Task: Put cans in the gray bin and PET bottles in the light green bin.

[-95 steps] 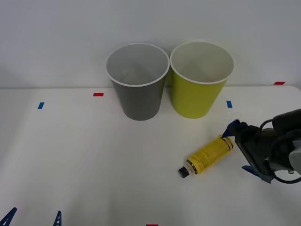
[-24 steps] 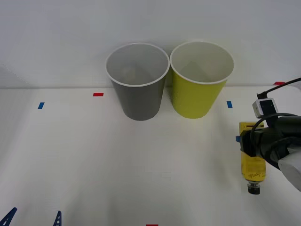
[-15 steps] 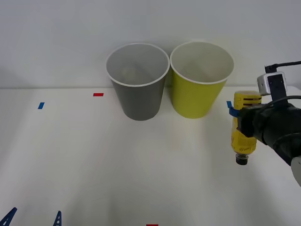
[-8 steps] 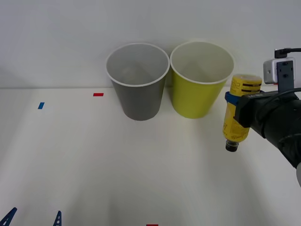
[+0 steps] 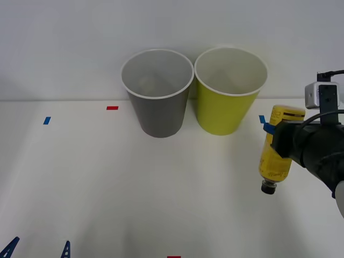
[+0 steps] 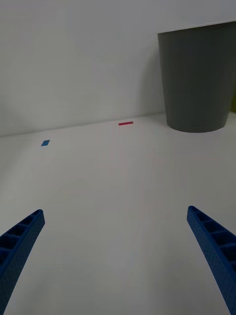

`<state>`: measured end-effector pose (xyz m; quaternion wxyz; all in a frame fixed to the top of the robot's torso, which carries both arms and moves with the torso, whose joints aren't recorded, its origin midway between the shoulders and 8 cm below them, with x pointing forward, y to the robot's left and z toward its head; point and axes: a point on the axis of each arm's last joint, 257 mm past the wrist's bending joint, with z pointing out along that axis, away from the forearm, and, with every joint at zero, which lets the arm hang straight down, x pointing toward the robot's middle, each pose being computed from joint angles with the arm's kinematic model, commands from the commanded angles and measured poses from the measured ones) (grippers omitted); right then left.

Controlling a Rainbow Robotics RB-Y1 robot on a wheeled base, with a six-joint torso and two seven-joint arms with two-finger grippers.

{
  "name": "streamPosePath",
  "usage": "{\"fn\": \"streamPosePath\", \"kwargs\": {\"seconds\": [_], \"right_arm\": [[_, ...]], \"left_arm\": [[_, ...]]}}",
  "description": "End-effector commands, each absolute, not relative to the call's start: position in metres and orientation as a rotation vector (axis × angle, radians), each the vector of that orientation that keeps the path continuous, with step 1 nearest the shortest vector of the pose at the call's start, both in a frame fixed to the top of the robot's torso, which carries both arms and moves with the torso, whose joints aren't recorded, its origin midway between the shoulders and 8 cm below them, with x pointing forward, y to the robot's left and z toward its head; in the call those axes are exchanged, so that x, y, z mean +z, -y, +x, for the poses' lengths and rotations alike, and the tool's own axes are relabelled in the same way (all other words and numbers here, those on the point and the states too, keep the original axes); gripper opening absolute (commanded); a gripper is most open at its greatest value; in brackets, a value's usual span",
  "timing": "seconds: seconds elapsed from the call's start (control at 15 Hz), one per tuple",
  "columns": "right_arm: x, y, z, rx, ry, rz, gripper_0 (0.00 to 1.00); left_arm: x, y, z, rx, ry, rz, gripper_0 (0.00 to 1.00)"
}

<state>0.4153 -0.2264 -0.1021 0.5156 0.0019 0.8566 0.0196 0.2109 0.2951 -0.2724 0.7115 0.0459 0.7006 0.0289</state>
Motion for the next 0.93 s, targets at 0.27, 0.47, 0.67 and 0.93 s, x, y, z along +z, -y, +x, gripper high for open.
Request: {"fn": "streamPosePath", "kwargs": {"seconds": [0.27, 0.47, 0.67, 0.93], "right_arm": [[-0.071, 0.229, 0.427, 0.058, -2.002, 0.032, 0.00], [-0.049, 0.222, 0.429, 0.176, -2.004, 0.140, 0.00], [-0.018, 0.207, 0.436, 0.199, -1.955, 0.109, 0.00], [0.032, 0.196, 0.444, 0.223, -1.844, 0.083, 0.00]], "left_arm": [[-0.272, -0.295, 0.211, 0.064, -1.554, 0.102, 1.00], [-0.272, -0.295, 0.211, 0.064, -1.554, 0.102, 1.00], [-0.272, -0.295, 0.211, 0.064, -1.554, 0.102, 1.00], [-0.272, -0.295, 0.211, 0.064, -1.554, 0.102, 1.00]]}}
